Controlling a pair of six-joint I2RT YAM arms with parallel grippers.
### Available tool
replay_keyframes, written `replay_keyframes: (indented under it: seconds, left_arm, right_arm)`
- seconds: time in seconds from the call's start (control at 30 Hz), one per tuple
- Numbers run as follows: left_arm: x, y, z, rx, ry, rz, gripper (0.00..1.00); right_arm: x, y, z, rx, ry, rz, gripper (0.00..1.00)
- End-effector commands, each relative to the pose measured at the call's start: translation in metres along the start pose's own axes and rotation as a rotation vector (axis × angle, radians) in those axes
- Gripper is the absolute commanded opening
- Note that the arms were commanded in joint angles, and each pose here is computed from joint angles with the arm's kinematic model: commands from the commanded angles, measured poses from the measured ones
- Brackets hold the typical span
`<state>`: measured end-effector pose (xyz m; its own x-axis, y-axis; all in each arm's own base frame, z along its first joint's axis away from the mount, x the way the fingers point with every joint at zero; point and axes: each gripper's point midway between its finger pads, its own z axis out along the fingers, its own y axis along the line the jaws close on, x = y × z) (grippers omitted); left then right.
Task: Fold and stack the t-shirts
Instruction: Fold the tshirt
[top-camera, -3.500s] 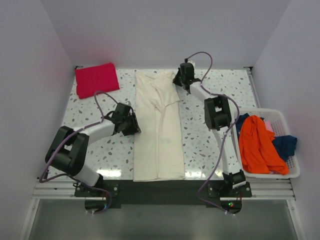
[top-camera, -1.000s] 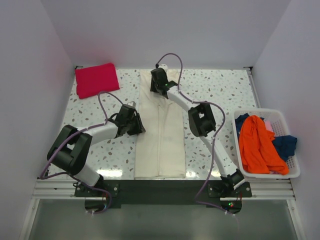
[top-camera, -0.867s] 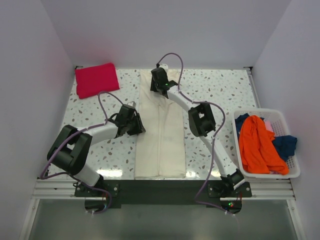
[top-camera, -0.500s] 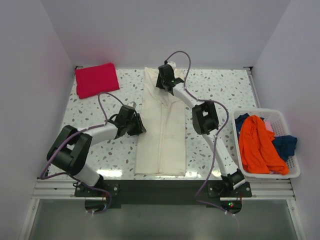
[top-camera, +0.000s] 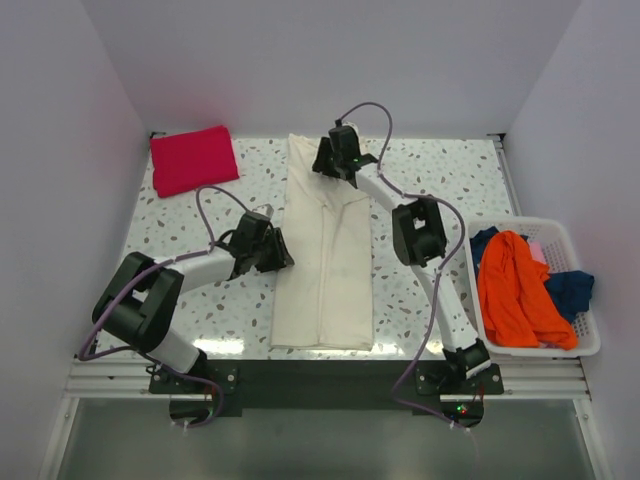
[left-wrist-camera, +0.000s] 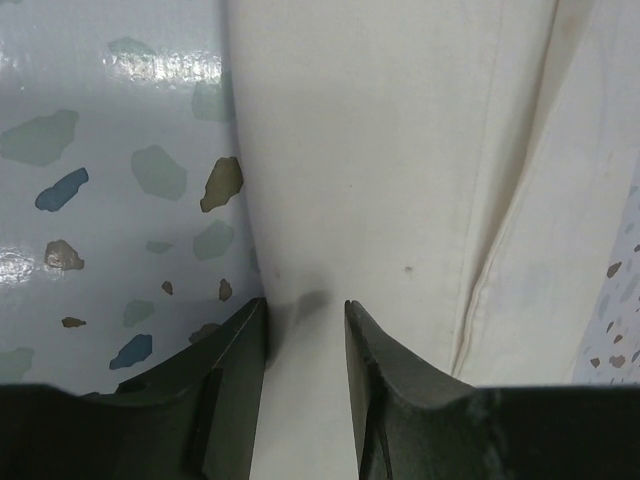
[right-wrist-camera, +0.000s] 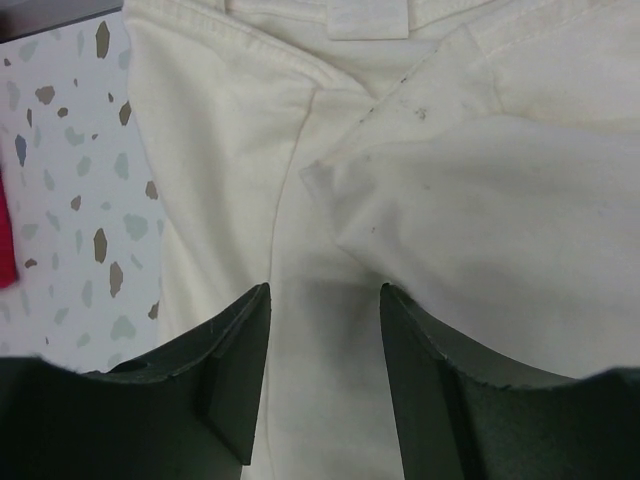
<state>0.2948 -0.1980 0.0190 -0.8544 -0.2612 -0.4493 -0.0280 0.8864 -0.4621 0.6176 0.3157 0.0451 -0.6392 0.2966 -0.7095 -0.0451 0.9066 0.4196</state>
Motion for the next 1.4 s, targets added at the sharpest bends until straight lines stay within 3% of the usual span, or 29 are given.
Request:
replay_keyframes:
  seconds: [0.0,0.1,0.23,0.47,0.7,0.83,1.07,1.17,1.37]
  left_arm:
    - [0.039,0.023,-0.005,-0.086,0.139,0.022,0.43]
    - [0.028,0.015,-0.006,-0.067,0.121,0.034,0.45]
    - [0.010,-0.004,-0.009,-0.020,0.088,0.058,0.47]
    - [-0.002,-0.017,-0.015,0.019,0.065,0.076,0.49]
    - [-0.002,-0.021,-0.023,0.039,0.053,0.079,0.51]
    - [0.001,-0.014,-0.030,0.025,0.039,0.078,0.54]
    - [0.030,0.011,-0.055,-0.019,0.050,0.048,0.57]
    - [0.054,0.027,-0.065,-0.048,0.091,0.014,0.57]
    - [0.099,0.045,-0.079,-0.083,0.200,-0.042,0.56]
  right_arm:
    - [-0.082,0.038,-0.057,-0.132,-0.126,0.051,0.52]
    - [-0.111,0.026,-0.084,-0.122,-0.164,0.083,0.52]
    - [-0.115,-0.011,-0.109,-0.055,-0.145,0.127,0.52]
    - [-0.070,-0.083,-0.130,0.105,-0.018,0.150,0.46]
    - [-0.029,-0.112,-0.144,0.187,0.084,0.125,0.44]
    - [-0.011,-0.117,-0.185,0.203,0.099,0.137,0.44]
    - [0.092,-0.138,-0.279,0.219,0.287,0.153,0.45]
    - [0.153,-0.143,-0.321,0.211,0.428,0.155,0.45]
    - [0.232,-0.132,-0.397,0.143,0.617,0.143,0.46]
